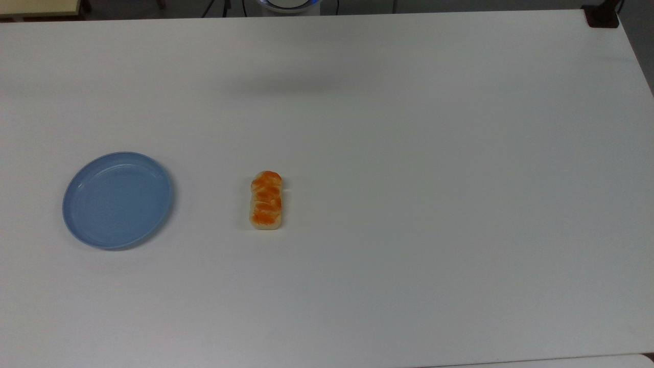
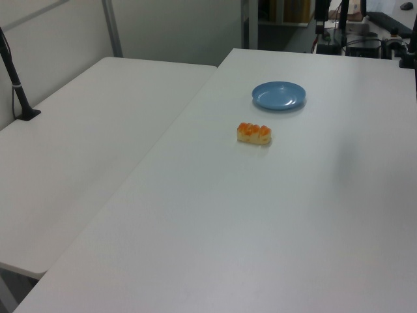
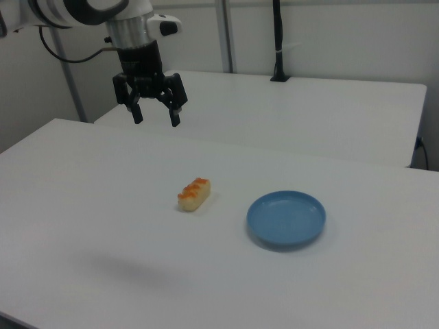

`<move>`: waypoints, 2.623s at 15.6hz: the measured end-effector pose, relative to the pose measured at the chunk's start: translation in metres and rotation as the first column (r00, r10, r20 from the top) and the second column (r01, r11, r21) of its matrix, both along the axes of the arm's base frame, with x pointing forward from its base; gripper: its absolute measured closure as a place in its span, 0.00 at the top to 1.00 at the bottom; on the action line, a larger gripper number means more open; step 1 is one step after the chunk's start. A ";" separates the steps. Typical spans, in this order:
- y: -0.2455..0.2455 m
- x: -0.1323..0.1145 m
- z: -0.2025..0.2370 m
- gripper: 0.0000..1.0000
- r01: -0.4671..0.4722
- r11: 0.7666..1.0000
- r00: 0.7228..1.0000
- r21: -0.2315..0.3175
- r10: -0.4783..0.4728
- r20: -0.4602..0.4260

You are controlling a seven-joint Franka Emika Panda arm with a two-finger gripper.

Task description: Put the bread onto the plate

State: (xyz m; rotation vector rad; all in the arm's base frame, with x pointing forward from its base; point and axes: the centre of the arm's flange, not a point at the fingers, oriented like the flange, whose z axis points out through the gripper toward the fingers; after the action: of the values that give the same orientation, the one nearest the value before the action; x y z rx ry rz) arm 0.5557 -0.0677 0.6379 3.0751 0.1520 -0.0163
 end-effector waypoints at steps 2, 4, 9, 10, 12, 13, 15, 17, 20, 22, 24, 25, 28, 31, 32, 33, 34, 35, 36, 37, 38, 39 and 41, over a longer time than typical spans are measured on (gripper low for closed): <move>0.000 0.001 -0.002 1.00 0.000 1.000 1.000 0.001 0.000 -0.003; 0.000 0.005 -0.009 1.00 0.000 1.000 1.000 0.003 0.000 -0.015; -0.001 0.008 -0.013 1.00 0.001 1.000 1.000 0.003 -0.001 -0.015; -0.002 0.008 -0.013 1.00 0.001 1.000 1.000 0.003 -0.001 -0.014; -0.002 0.008 -0.013 1.00 0.001 1.000 1.000 0.003 -0.001 -0.014; -0.002 0.009 -0.013 1.00 0.001 1.000 1.000 0.003 -0.001 -0.014; -0.002 0.009 -0.014 1.00 0.001 1.000 1.000 0.003 -0.001 -0.015; -0.001 0.015 -0.019 1.00 -0.002 1.000 1.000 0.007 0.002 -0.008; 0.009 0.031 -0.040 1.00 -0.019 1.000 1.000 0.020 0.019 -0.010; 0.024 0.042 -0.053 1.00 -0.044 0.999 0.999 0.020 0.045 -0.011; 0.042 0.053 -0.066 1.00 -0.040 0.999 0.999 0.019 0.040 -0.004; 0.052 0.060 -0.073 1.00 -0.024 1.000 1.000 0.018 0.024 0.005; 0.094 0.081 -0.105 1.00 0.022 1.000 0.999 0.019 -0.023 0.030; 0.128 0.103 -0.154 1.00 0.079 0.997 0.996 0.017 -0.079 0.031; 0.135 0.110 -0.173 1.00 0.105 0.994 0.994 0.016 -0.105 0.036; 0.137 0.117 -0.189 1.00 0.130 0.991 0.991 0.016 -0.130 0.041; 0.133 0.125 -0.208 1.00 0.159 0.987 0.986 0.015 -0.160 0.046; 0.128 0.129 -0.218 1.00 0.173 0.985 0.984 0.012 -0.174 0.046; 0.118 0.132 -0.225 1.00 0.187 0.982 0.981 0.009 -0.187 0.045; 0.107 0.134 -0.232 1.00 0.202 0.979 0.978 0.005 -0.202 0.044; 0.096 0.136 -0.240 1.00 0.213 0.977 0.976 -0.005 -0.212 0.041; 0.088 0.139 -0.247 1.00 0.216 0.976 0.976 -0.019 -0.215 0.042; 0.082 0.144 -0.267 1.00 0.208 0.977 0.978 -0.046 -0.205 0.046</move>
State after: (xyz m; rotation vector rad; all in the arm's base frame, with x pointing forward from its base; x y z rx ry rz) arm 0.6994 0.0148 0.3705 3.0229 -0.1681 0.0327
